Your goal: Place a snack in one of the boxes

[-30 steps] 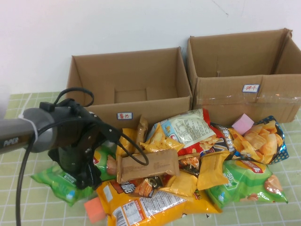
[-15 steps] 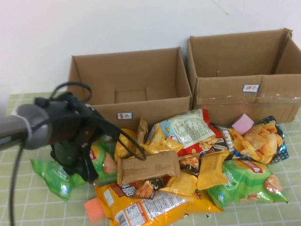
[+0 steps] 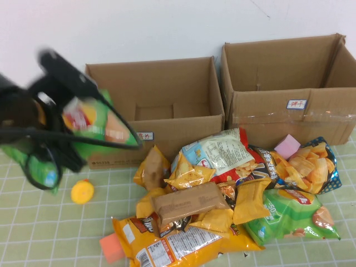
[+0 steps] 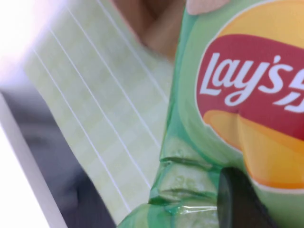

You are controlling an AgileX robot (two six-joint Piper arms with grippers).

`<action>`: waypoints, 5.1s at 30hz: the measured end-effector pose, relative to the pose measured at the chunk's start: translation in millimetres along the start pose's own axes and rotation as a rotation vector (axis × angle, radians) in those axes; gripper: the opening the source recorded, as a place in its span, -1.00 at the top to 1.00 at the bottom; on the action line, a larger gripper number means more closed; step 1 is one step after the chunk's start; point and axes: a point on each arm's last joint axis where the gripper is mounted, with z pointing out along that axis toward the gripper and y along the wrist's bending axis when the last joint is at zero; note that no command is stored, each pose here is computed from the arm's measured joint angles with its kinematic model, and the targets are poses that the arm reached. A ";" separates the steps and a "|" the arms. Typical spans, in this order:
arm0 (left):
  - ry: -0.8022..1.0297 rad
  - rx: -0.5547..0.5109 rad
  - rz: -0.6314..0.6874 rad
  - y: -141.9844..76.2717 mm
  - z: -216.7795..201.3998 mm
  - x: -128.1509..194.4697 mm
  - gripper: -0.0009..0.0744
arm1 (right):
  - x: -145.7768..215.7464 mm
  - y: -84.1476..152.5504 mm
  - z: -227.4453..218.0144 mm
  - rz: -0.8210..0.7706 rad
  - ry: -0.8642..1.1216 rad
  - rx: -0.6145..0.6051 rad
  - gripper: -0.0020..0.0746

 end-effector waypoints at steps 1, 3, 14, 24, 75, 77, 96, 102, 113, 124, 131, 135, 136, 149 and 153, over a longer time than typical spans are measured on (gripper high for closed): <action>-0.056 -0.008 -0.009 3.0 -10.2 -1.0 0.55 | 0.0 0.0 0.0 0.000 0.000 0.000 0.95; -0.175 -0.018 -0.027 7.5 -27.7 -4.5 0.55 | 0.0 0.0 0.0 0.000 0.000 0.000 0.95; -0.706 0.016 -0.030 -2.7 -10.1 -63.1 0.55 | 0.0 0.0 0.0 0.000 0.000 0.000 0.95; -0.623 0.041 -0.135 9.8 119.2 -101.0 0.55 | 0.0 0.0 0.0 0.000 0.000 0.000 0.95; -0.316 0.018 -0.446 -18.5 -66.8 156.5 0.98 | 0.0 0.0 0.0 0.000 0.000 0.000 0.95; -0.232 0.003 -0.464 -19.2 -65.6 166.0 0.98 | 0.0 0.0 0.0 0.000 0.000 0.000 0.95; -0.458 -0.071 -0.463 -40.2 -70.4 227.4 0.98 | 0.0 0.0 0.0 0.000 0.000 0.000 0.95; -0.606 -0.094 -0.543 -59.9 -44.4 247.7 0.98 | 0.0 0.0 0.0 0.000 0.000 0.000 0.95; -0.638 -0.154 -0.878 -74.3 -4.3 266.5 0.98 | 0.0 0.0 0.0 0.000 0.000 0.000 0.95; -0.625 -0.167 -0.691 -75.6 -4.3 265.8 0.98 | 0.0 0.0 0.0 0.000 0.000 0.000 0.95; -0.616 -0.188 -0.421 -78.3 -4.5 263.9 0.98 | 0.0 0.0 0.0 0.000 0.000 0.000 0.95; -0.611 -0.201 -0.363 -78.5 -4.5 263.7 0.98 | 0.0 0.0 0.0 0.000 0.000 0.000 0.95; -0.611 -0.202 -0.359 -78.5 -4.5 263.7 0.98 | 0.0 0.0 0.0 0.000 0.000 0.000 0.95; -0.625 -0.177 -0.386 -79.7 -4.7 262.6 0.98 | 0.0 0.0 0.0 0.000 0.000 0.000 0.95; -0.625 -0.174 -0.390 -80.1 -4.3 262.8 0.98 | 0.0 0.0 0.0 0.000 0.000 0.000 0.95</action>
